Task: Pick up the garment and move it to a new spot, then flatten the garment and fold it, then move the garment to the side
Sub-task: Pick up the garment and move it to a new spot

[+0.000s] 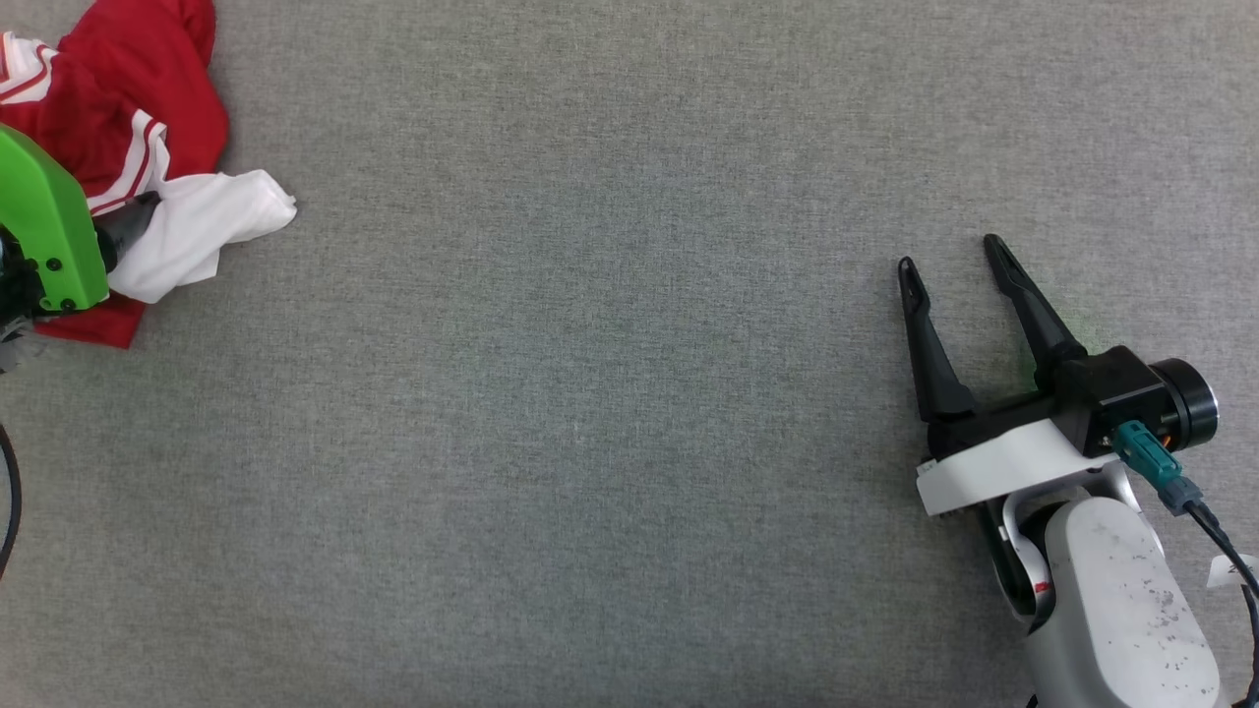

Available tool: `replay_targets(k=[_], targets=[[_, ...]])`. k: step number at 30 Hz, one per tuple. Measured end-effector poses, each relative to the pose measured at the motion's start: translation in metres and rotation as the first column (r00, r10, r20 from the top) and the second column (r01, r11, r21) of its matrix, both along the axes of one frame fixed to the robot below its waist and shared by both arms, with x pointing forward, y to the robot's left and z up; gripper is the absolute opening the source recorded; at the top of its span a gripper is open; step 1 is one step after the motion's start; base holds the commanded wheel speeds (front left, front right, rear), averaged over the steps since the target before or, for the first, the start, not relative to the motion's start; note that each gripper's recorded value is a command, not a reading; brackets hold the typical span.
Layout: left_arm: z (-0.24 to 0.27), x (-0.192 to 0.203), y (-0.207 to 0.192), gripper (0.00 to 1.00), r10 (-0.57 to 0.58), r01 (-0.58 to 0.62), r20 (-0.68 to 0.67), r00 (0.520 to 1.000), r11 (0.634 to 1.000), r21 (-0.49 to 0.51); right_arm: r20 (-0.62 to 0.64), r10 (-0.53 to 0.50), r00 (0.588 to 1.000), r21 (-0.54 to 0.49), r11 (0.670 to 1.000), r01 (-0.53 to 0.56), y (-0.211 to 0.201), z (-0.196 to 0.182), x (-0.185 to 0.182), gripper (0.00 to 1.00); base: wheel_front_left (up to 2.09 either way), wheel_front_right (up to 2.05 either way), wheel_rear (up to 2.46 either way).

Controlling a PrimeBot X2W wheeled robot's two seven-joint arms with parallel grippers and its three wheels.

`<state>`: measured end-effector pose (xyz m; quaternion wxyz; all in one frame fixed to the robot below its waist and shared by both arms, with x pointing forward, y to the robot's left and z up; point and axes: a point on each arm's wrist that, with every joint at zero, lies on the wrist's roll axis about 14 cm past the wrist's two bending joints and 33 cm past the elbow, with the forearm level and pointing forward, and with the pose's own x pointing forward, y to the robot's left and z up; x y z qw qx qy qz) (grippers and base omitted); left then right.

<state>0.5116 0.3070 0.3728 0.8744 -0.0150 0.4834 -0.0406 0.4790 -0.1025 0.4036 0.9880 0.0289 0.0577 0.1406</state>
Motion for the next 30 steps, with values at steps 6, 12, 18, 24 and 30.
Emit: replay_targets(k=[6, 12, 18, 24, 30], targets=[[0.009, 0.005, -0.003, 0.0, 0.013, -0.011, 0.061, 0.998, 0.999, -0.03, 0.006, 0.004, 1.0, -0.001, 1.0, -0.004, 0.001, 0.003, 0.0, 1.0, 0.0, 0.0, 0.0], [0.038, 0.011, -0.019, 0.0, 0.04, -0.016, 0.23, 0.972, 0.994, -0.107, 0.029, 0.009, 1.0, -0.003, 1.0, -0.009, 0.003, 0.018, -0.004, 1.0, 0.0, 0.0, 0.0], [0.113, 0.016, -0.036, 0.0, 0.029, 0.05, 0.489, 0.872, 0.988, -0.147, 0.06, 0.003, 0.998, 0.002, 1.0, -0.003, 0.001, 0.041, -0.022, 1.0, 0.0, 0.0, 0.0], [0.167, -0.002, -0.075, 0.0, -0.033, 0.161, 0.612, 0.79, 0.975, -0.155, 0.107, 0.001, 0.994, 0.023, 1.0, -0.003, 0.002, 0.068, -0.039, 1.0, 0.0, 0.0, 0.0], [0.205, -0.026, -0.125, 0.0, -0.074, 0.267, 0.687, 0.722, 0.947, -0.179, 0.18, 0.0, 0.984, 0.04, 0.999, -0.007, 0.003, 0.1, -0.05, 1.0, 0.0, 0.0, 0.0]])
